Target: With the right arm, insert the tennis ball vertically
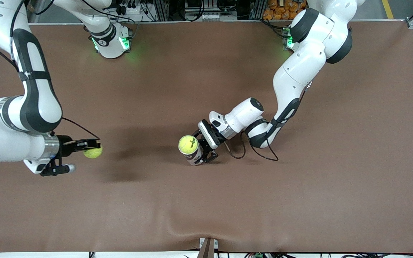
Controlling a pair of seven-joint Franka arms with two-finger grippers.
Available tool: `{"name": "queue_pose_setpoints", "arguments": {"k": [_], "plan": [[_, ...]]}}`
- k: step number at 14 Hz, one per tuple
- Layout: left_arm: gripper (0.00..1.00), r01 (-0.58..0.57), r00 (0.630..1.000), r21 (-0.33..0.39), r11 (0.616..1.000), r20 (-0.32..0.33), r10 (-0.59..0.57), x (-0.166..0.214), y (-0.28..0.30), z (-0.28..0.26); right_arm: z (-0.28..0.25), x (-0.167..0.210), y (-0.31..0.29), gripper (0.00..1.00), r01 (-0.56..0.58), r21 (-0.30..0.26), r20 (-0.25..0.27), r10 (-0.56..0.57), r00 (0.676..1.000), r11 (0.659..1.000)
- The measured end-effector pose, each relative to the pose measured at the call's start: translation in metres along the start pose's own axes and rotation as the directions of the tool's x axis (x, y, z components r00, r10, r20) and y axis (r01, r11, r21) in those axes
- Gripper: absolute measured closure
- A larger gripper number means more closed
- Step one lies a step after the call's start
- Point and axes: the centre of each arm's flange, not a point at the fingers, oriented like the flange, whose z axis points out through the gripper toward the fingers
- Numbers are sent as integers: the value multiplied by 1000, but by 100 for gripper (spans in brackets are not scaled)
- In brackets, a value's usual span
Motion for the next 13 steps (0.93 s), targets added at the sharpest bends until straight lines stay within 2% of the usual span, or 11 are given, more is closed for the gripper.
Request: {"name": "queue_pose_setpoints", "arguments": {"k": [2, 5, 8, 11, 13], "plan": [[21, 0, 1000, 0, 1000, 0, 0, 0, 0, 0, 4, 5, -61, 34, -67, 76, -22, 69, 997, 995], [21, 0, 1000, 0, 1000, 0, 0, 0, 0, 0, -3, 7, -142, 34, -175, 137, -74, 187, 980, 975], [21, 0, 1000, 0, 1000, -1, 0, 0, 0, 0, -2, 3, -197, 34, -275, 207, -102, 301, 948, 939], [21, 0, 1000, 0, 1000, -2, 0, 0, 0, 0, 19, -7, -251, 34, -357, 243, -107, 391, 914, 902], [21, 0, 1000, 0, 1000, -5, 0, 0, 0, 0, 41, -15, -283, 34, -392, 247, -95, 425, 900, 886]]}}
